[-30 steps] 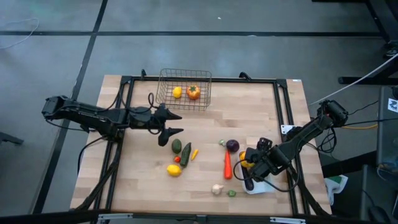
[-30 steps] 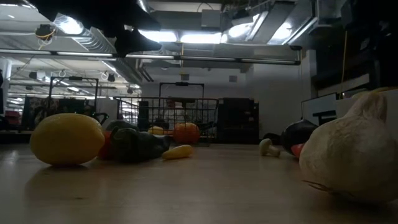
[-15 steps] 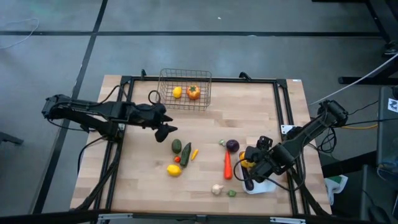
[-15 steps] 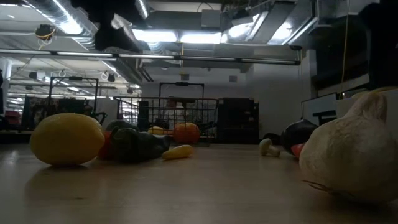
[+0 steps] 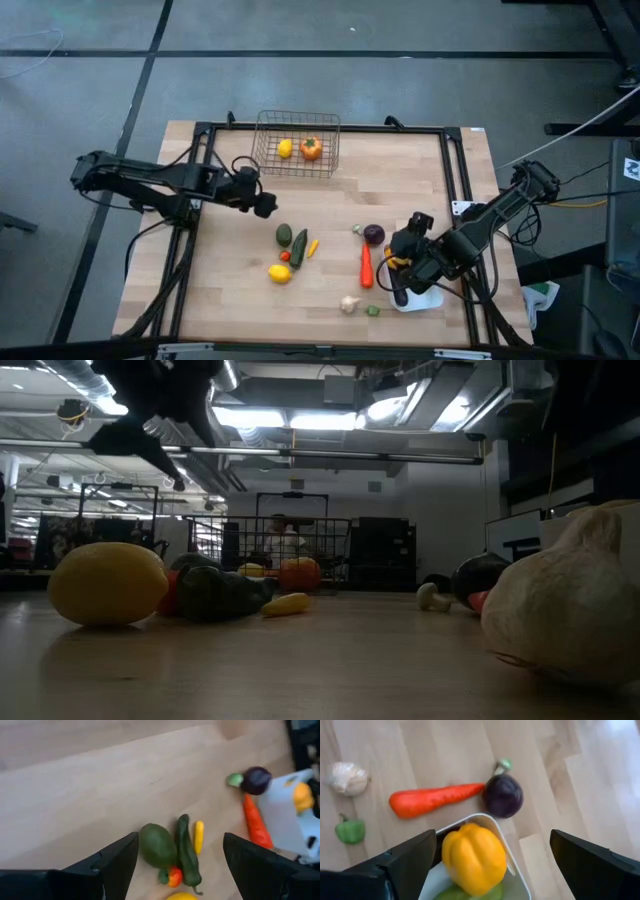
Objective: Sort produce into baskets
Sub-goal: Put the lime into the mesh basket
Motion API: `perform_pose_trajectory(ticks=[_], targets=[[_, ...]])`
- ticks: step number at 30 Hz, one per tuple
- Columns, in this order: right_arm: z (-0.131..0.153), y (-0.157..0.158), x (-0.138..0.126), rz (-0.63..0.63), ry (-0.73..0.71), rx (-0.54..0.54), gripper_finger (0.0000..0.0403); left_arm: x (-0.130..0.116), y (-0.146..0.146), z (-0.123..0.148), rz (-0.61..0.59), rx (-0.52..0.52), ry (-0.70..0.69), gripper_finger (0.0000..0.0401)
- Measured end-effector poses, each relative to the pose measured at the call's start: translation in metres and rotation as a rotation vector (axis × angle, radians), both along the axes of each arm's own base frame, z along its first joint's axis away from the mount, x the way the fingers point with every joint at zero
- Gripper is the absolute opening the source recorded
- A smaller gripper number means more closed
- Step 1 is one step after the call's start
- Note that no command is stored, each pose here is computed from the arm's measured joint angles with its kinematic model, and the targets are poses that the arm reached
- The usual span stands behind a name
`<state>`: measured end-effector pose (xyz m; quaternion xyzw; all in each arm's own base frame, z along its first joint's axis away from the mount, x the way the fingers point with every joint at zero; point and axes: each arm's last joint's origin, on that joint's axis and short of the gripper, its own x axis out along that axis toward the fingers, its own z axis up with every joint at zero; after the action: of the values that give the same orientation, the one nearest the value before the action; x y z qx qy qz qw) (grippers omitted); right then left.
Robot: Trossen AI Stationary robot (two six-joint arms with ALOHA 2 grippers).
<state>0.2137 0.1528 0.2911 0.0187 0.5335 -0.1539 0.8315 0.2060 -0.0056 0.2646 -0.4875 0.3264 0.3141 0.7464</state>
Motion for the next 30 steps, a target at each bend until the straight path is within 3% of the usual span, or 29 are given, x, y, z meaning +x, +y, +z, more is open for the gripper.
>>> perform_pose_trajectory(ticks=[7,16,30], targets=[[0.001,0.0,0.001,-0.004,-0.021,-0.015,0.0388,0.018,-0.006,-0.025,0.097,-0.098,0.105,0.0285],[0.002,0.005,0.007,-0.005,-0.093,0.042,0.0388,0.041,-0.02,-0.058,0.163,-0.213,0.216,0.0285],[0.006,0.011,0.016,-0.012,-0.198,0.1,0.0388,0.064,-0.03,-0.091,0.194,-0.244,0.244,0.0285]])
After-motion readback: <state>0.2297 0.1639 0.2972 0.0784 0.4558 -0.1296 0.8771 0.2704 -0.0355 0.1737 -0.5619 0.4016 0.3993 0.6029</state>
